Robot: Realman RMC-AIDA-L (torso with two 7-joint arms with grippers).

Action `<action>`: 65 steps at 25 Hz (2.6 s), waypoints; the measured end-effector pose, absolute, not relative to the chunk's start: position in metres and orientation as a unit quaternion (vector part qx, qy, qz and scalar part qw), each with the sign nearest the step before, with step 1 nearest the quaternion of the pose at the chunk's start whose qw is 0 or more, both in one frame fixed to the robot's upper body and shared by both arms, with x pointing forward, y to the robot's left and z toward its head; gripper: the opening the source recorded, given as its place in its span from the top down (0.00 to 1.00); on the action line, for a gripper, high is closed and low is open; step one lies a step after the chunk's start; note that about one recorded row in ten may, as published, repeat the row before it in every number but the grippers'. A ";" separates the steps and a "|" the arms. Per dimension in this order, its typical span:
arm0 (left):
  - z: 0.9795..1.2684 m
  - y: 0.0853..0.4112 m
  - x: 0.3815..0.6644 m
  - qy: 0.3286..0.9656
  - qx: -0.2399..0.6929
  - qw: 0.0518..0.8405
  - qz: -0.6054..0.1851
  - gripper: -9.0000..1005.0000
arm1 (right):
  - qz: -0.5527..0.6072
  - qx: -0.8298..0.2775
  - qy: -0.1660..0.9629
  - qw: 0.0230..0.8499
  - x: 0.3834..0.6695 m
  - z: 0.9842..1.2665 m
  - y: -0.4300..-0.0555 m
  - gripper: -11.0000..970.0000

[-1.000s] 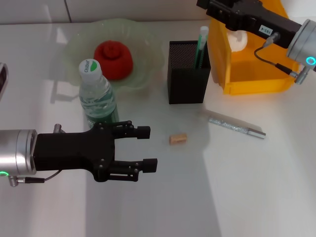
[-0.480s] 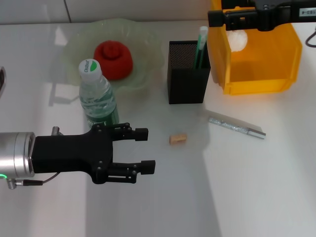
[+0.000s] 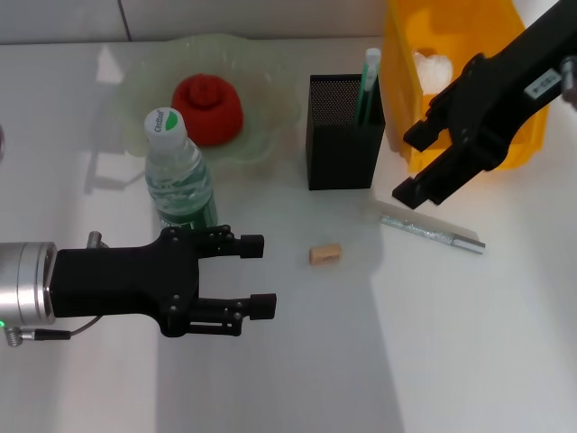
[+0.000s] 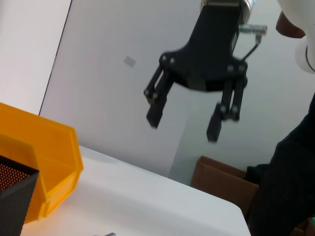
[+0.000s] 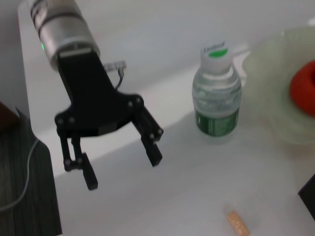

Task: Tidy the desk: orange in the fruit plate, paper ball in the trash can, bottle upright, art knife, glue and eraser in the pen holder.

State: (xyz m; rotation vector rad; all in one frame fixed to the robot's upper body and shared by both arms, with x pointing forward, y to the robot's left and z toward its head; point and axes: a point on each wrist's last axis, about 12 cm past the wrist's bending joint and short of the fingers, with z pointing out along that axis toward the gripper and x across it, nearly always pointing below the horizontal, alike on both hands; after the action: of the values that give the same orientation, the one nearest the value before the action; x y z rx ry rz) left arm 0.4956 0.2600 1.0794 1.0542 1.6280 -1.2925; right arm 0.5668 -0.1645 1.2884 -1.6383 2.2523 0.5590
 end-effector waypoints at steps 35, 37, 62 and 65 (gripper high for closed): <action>1.075 0.262 0.490 0.646 0.410 0.396 -0.507 0.20 | 0.145 -0.637 0.747 0.123 0.608 1.143 -0.093 0.41; 1.075 0.262 0.490 0.646 0.410 0.396 -0.507 0.20 | 0.142 -0.638 0.746 0.124 0.608 1.141 -0.093 0.42; 1.075 0.262 0.491 0.646 0.411 0.396 -0.507 0.20 | 0.142 -0.628 0.754 0.130 0.606 1.120 -0.094 0.78; 1.075 0.262 0.491 0.646 0.411 0.396 -0.507 0.20 | 0.149 -0.628 0.752 0.134 0.604 1.123 -0.096 0.82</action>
State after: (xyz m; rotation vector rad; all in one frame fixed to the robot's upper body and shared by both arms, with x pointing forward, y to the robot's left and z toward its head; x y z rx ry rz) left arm 0.4909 0.2621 1.0751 1.0406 1.6370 -1.2843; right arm 0.6037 -0.0956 1.1234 -1.8193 2.1811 0.4325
